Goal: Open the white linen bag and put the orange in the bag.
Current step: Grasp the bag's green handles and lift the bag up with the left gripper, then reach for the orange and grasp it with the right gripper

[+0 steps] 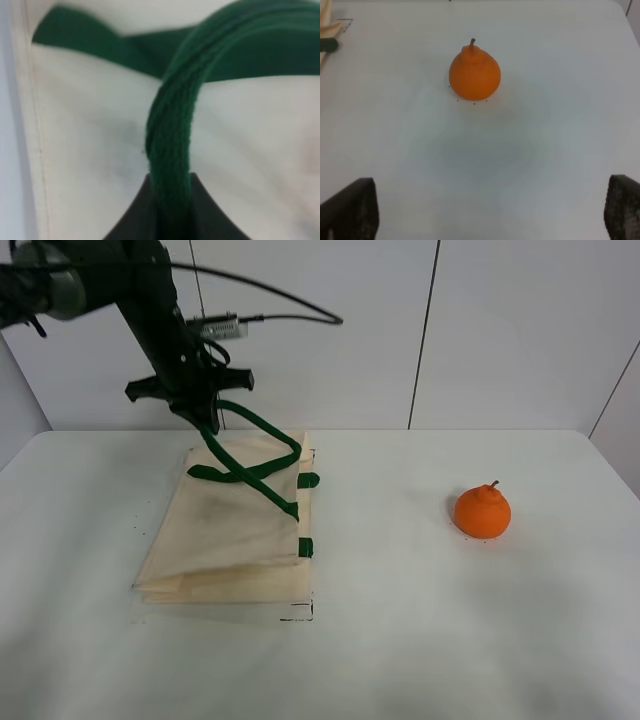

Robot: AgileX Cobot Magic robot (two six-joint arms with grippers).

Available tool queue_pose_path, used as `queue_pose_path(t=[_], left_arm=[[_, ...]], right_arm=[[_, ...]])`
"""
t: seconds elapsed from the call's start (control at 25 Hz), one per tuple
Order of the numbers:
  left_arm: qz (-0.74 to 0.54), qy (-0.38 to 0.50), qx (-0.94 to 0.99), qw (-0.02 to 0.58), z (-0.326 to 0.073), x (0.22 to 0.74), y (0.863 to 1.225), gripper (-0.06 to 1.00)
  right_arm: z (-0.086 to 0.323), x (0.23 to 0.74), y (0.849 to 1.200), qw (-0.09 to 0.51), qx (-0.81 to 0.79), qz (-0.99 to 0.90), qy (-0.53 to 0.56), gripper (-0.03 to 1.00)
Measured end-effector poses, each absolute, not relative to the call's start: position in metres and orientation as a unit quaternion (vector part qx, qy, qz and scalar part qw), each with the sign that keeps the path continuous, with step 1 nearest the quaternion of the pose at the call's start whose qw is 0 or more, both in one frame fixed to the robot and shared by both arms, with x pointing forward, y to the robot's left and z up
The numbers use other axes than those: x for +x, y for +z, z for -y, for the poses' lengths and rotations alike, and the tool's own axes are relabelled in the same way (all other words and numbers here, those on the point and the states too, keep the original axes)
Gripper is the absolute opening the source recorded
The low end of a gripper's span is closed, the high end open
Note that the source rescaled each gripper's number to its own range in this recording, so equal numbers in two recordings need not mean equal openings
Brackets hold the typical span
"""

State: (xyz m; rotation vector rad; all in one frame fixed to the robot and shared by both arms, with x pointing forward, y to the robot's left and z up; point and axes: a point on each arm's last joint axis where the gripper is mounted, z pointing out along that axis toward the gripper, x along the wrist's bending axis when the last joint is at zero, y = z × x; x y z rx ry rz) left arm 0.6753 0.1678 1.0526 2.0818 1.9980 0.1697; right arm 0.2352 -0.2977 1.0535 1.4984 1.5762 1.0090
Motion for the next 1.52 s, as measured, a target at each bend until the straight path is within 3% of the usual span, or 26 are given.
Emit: queue_pose_path(t=[0.08, 0.36, 0.72, 1.12, 1.32, 1.52], left_arm=[[-0.665, 0.075, 0.725, 0.162, -0.159, 0.667, 1.085, 0.0], [-0.612, 0.108, 0.747, 0.236, -0.136, 0.634, 1.15, 0.0], [-0.596, 0.136, 0.746, 0.264, -0.141, 0.613, 1.183, 0.0], [-0.596, 0.142, 0.745, 0.264, -0.142, 0.612, 1.185, 0.0], [-0.596, 0.142, 0.745, 0.264, -0.142, 0.612, 1.185, 0.0], [-0.596, 0.142, 0.745, 0.264, -0.142, 0.612, 1.185, 0.0]], right_arm=[[0.298, 0.235, 1.053, 0.363, 0.582, -0.612, 0.393, 1.0], [0.295, 0.257, 1.069, 0.346, 0.59, -0.619, 0.385, 1.0], [0.288, 0.403, 1.086, 0.236, 0.644, -0.675, 0.272, 1.0], [0.275, 0.603, 1.032, 0.081, 0.679, -0.718, 0.127, 1.0], [0.272, 0.659, 0.998, 0.049, 0.686, -0.72, 0.096, 1.0], [0.272, 0.677, 0.958, 0.022, 0.696, -0.715, 0.063, 1.0]])
